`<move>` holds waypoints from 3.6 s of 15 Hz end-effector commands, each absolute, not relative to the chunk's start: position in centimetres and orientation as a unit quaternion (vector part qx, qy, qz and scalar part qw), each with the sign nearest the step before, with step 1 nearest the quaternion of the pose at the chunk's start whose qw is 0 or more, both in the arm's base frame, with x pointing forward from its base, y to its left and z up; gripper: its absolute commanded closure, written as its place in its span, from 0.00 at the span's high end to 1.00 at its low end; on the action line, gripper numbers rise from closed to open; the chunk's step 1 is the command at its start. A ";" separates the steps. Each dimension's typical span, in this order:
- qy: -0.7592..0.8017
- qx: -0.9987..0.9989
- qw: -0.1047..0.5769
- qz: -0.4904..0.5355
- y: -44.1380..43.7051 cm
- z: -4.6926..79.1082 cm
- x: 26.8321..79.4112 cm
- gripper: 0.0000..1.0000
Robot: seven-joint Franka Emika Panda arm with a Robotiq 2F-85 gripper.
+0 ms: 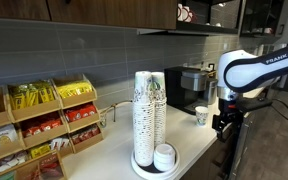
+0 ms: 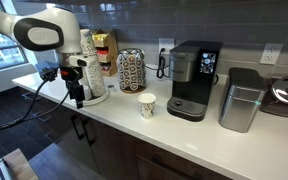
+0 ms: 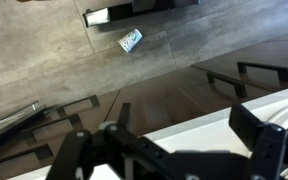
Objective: Put the cup on the espresso machine
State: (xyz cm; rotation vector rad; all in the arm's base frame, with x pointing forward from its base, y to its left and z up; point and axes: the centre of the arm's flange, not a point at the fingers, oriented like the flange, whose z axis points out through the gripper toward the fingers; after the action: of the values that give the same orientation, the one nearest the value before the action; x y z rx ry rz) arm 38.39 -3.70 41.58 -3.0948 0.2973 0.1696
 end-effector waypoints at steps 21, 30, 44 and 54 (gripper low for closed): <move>0.103 -0.957 0.002 -0.271 -13.9 33.2 42.0 1.00; 0.105 -0.945 -0.003 -0.310 -15.6 32.5 43.4 1.00; 0.072 -0.937 0.007 -0.341 -17.5 31.0 45.0 1.00; 0.074 -0.939 0.006 -0.337 -16.2 35.5 43.7 1.00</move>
State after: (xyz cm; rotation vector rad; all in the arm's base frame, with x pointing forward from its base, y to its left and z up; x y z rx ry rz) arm 43.71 -16.20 35.54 -2.9376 0.2314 -1.0538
